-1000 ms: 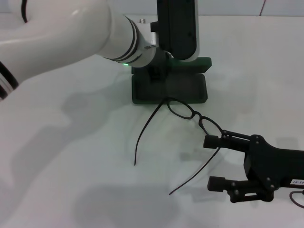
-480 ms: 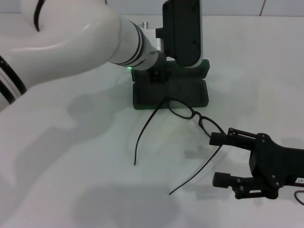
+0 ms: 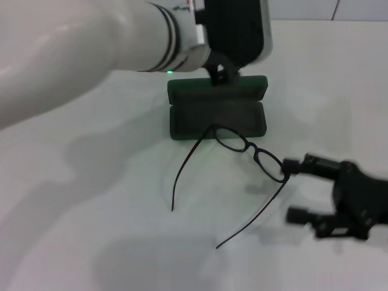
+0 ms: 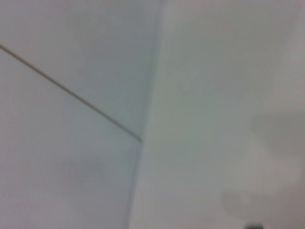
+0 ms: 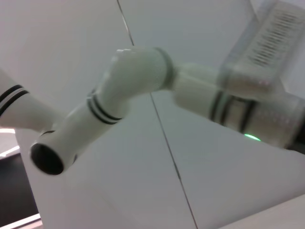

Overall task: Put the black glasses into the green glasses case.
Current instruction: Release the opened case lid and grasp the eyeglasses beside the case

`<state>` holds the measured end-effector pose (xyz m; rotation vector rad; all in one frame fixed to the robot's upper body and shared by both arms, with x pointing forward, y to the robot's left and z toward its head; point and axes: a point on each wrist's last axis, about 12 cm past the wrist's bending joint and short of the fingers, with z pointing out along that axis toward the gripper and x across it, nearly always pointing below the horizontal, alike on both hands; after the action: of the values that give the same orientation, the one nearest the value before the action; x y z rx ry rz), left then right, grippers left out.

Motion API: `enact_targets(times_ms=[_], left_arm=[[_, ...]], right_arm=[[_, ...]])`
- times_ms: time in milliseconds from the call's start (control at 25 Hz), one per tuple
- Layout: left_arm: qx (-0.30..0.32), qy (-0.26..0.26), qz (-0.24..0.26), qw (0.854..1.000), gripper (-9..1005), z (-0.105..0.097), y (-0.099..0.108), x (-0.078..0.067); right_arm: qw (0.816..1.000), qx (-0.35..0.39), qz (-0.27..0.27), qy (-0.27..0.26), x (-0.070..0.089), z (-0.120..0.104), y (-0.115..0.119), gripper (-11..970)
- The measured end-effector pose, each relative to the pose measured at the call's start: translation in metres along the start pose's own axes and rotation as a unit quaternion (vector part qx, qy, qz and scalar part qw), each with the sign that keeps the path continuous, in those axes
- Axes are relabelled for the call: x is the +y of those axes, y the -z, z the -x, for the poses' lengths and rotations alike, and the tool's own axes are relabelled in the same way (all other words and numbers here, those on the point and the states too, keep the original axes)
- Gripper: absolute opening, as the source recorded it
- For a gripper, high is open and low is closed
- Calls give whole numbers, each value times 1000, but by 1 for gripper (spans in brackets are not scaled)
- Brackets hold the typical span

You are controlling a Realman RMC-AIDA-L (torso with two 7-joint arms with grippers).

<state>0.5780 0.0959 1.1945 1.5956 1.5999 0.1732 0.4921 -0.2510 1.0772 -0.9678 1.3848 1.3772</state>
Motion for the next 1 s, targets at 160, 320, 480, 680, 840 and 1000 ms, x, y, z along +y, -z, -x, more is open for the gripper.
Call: enact_targets(times_ms=[160,320,480,680,840,1000], left_arm=[[-89,82,36,992,404,1,44,9],[-173,206,38,962,405,-16,73,10],[-262,293,1,919,401,-44,85,-6],[-331,377,-40,864,393,-81,90,-20],[-383,429,-53,816,390,-122,91,-32],[-426,450,-35,784,386,-158,95,-52]], right_arm=[[999,-1,-17,-34,-17,34,28,847],[998,16,-20,-54,-30,59,39,845],[996,51,-28,-68,-48,74,29,805],[985,137,-57,-89,-74,87,12,633],[964,229,-98,-92,-100,99,-8,593],[945,294,-110,-95,-117,116,-40,587]])
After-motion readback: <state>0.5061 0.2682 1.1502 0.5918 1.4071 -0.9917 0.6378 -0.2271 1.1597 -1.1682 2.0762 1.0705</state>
